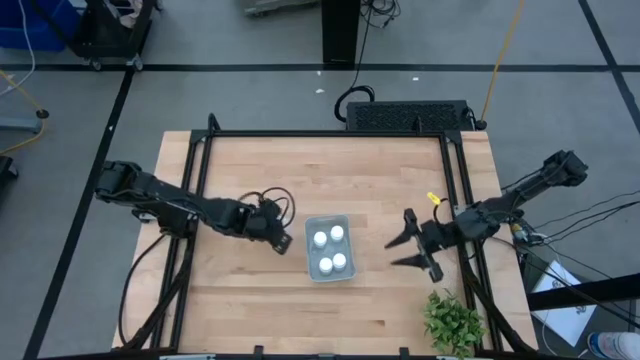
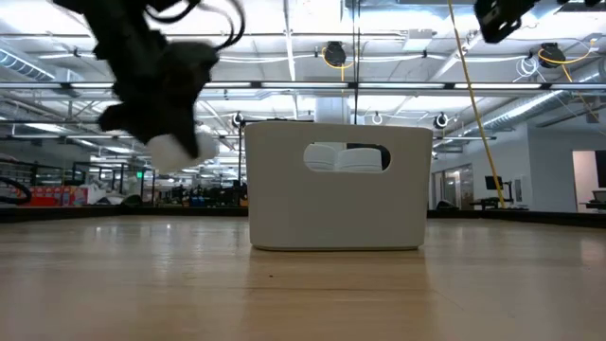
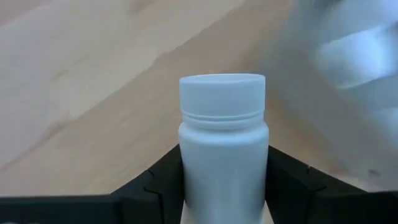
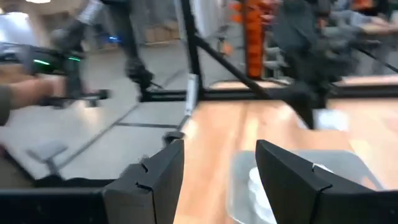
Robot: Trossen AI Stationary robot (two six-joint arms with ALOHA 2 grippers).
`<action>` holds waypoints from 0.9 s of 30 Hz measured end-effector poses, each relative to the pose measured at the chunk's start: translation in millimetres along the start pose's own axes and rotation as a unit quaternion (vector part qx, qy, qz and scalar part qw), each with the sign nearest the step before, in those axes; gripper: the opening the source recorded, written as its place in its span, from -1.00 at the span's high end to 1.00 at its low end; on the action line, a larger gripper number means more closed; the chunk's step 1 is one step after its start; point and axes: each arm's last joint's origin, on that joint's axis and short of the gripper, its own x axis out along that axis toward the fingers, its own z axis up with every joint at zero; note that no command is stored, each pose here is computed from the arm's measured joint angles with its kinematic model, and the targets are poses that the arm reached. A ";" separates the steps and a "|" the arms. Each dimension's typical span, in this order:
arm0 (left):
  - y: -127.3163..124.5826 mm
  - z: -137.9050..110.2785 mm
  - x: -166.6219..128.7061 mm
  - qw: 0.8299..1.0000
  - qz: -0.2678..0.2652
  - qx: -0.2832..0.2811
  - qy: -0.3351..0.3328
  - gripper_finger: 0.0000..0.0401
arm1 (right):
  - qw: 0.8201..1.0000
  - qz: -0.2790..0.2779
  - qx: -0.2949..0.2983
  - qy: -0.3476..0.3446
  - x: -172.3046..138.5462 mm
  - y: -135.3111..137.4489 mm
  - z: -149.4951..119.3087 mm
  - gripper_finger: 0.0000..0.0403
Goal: Pick and place pill bottles into a basket
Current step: Put the white medicine bottle into the gray bin
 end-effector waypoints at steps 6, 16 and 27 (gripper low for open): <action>-26.2 16.7 -11.2 0.991 -0.102 0.060 -0.062 0.13 | 0.997 -0.058 0.043 0.013 7.9 -19.9 -3.1 0.04; -50.5 30.3 -26.7 0.955 -0.217 0.167 -0.115 0.12 | 0.991 -0.076 0.083 0.065 45.1 -57.3 1.2 0.04; -55.1 27.6 -29.4 0.939 -0.239 0.215 -0.120 0.12 | 0.986 -0.059 0.063 0.141 88.8 -84.1 46.5 0.04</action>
